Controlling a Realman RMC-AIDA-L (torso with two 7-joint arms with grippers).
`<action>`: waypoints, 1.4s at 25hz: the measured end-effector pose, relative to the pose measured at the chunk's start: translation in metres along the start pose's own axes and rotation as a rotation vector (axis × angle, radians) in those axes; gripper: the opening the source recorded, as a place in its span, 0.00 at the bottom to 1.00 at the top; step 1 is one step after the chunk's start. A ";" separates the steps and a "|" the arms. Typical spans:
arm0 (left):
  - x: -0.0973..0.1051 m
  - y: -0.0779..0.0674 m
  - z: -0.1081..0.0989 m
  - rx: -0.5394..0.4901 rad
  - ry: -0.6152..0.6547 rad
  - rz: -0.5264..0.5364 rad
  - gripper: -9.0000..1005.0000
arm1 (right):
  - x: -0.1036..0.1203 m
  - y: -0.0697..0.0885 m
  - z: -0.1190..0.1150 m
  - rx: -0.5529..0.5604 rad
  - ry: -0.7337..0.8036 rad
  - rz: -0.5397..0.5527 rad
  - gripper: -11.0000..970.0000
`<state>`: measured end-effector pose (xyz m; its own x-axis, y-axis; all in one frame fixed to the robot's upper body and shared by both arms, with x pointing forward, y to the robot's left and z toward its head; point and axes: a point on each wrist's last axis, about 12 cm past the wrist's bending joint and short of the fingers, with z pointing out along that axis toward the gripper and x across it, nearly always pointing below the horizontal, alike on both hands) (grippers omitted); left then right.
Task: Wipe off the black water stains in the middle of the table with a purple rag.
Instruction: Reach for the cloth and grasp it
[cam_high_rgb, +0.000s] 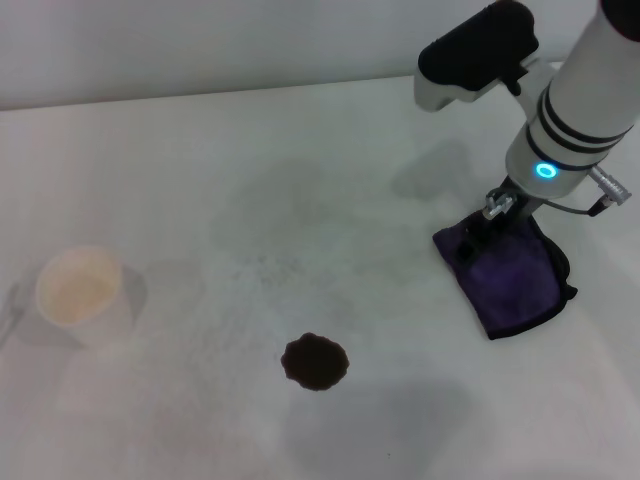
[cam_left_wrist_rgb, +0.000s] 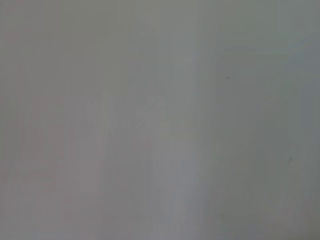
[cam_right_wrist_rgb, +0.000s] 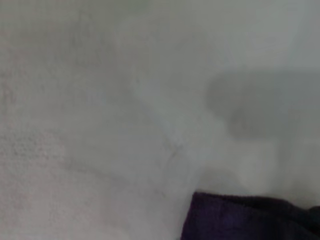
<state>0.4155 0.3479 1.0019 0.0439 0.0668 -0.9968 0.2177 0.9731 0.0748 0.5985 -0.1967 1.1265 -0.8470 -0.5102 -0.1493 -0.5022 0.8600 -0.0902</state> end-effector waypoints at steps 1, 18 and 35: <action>0.000 0.000 0.002 0.002 -0.003 0.001 0.89 | 0.000 0.000 0.002 0.000 0.010 -0.003 0.77; 0.000 -0.001 0.003 0.004 0.000 -0.001 0.89 | -0.008 -0.002 0.019 0.015 0.096 -0.035 0.64; 0.000 -0.002 0.003 0.005 0.001 -0.004 0.89 | -0.005 0.004 0.020 0.010 0.123 -0.074 0.23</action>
<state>0.4182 0.3451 1.0015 0.0422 0.0628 -0.9971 0.2226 0.9723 0.0706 0.6046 -0.1910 1.1072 -0.8232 -0.5674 -0.0200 -0.5625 0.8200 -0.1060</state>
